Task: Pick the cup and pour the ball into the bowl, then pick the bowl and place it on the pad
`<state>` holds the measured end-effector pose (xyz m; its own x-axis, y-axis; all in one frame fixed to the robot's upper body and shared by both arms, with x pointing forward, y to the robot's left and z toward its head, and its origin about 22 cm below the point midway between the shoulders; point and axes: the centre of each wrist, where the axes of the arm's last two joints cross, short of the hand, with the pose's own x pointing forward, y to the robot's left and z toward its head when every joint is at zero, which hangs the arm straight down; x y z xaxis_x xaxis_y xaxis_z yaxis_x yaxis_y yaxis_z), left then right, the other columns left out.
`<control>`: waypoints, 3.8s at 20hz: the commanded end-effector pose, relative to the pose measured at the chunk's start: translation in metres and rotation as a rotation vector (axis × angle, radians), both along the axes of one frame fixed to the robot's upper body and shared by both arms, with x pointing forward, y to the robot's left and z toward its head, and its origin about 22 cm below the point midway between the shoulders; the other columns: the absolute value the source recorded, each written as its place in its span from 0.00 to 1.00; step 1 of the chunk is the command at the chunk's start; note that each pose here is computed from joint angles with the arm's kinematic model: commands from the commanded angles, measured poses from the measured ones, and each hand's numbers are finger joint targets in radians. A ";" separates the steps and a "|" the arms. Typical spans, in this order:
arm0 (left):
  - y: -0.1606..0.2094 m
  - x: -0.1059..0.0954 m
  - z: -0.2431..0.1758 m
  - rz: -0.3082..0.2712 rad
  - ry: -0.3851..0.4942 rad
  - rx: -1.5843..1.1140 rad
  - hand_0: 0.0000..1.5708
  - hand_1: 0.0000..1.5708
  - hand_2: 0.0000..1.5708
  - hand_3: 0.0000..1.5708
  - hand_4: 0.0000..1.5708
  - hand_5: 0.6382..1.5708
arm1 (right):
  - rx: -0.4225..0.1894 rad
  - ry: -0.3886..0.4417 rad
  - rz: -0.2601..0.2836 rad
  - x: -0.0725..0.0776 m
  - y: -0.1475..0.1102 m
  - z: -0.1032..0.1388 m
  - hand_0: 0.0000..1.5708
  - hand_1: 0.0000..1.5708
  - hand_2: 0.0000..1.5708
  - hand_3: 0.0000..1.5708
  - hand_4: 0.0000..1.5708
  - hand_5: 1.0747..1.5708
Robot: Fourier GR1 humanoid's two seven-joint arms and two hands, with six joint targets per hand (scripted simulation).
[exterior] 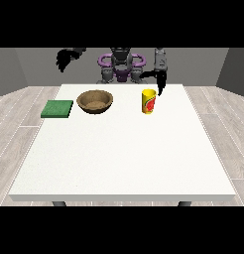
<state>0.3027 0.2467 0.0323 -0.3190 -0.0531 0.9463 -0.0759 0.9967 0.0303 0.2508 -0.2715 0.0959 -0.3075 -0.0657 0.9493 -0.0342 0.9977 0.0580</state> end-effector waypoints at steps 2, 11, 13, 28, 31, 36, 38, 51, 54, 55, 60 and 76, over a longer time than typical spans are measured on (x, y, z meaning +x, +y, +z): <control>0.002 0.021 -0.028 -0.034 0.085 0.009 0.00 0.00 0.00 0.00 0.00 0.87 | -0.003 0.044 -0.034 0.012 -0.009 -0.006 0.00 0.00 0.00 0.00 0.42 0.98; 0.007 0.027 -0.072 -0.018 0.092 0.013 0.00 0.00 0.00 0.00 0.13 0.84 | -0.007 0.031 -0.022 0.017 -0.044 -0.032 0.00 0.00 0.00 0.00 0.43 0.98; -0.011 0.035 -0.077 0.016 0.103 -0.002 0.00 0.00 0.00 0.00 0.12 0.84 | 0.006 0.066 -0.017 0.019 -0.041 -0.020 0.00 0.00 0.00 0.00 0.43 0.99; 0.020 0.053 -0.081 0.196 0.070 0.212 0.82 0.82 1.00 1.00 0.89 0.87 | -0.002 -0.012 0.036 0.020 -0.089 0.021 0.00 0.00 0.00 0.10 0.40 0.99; 0.000 0.055 -0.082 0.197 0.087 0.309 0.81 0.81 1.00 1.00 0.89 0.86 | -0.001 0.056 0.027 0.025 -0.091 0.027 0.00 0.00 0.00 0.17 0.41 0.99; -0.041 0.068 -0.063 0.205 0.111 0.565 0.83 0.83 1.00 1.00 0.89 0.91 | 0.015 0.197 -0.021 0.020 -0.115 -0.019 0.00 0.00 0.00 0.18 0.41 0.99; -0.036 0.076 -0.054 0.224 0.039 0.773 0.85 0.85 1.00 1.00 0.90 0.95 | 0.025 0.193 -0.003 0.031 -0.103 -0.013 0.00 0.00 0.00 0.16 0.40 0.98; -0.151 0.090 -0.034 0.193 0.110 1.334 0.87 0.87 1.00 1.00 0.93 0.96 | 0.057 0.316 -0.046 0.011 -0.150 -0.065 0.00 0.00 0.00 0.00 0.43 0.97; -0.172 0.092 -0.022 0.212 0.105 1.453 0.83 0.83 1.00 1.00 0.94 0.95 | 0.063 0.333 -0.025 0.008 -0.147 -0.079 0.00 0.00 0.00 0.11 0.45 0.98; -0.180 0.088 -0.019 0.194 0.073 1.513 0.84 0.84 1.00 1.00 0.90 0.98 | 0.065 0.337 -0.045 0.025 -0.137 -0.072 0.00 0.00 0.00 0.10 0.45 0.98; -0.194 0.097 -0.002 0.321 -0.005 1.757 0.94 0.94 1.00 1.00 0.70 1.00 | 0.048 0.307 -0.017 0.029 -0.124 -0.078 0.00 0.00 0.00 0.16 0.44 0.97; -0.219 0.061 0.010 0.216 0.002 1.834 0.00 0.00 0.73 0.95 0.66 1.00 | 0.087 0.392 -0.059 0.032 -0.123 -0.090 0.00 0.00 0.00 0.09 0.46 0.95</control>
<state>0.3630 0.0162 0.0411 -0.1794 -0.8803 -0.4392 -0.1809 -0.4093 0.8943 0.2941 -0.3915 0.0156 0.0411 -0.1309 0.9905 0.0191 0.9913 0.1302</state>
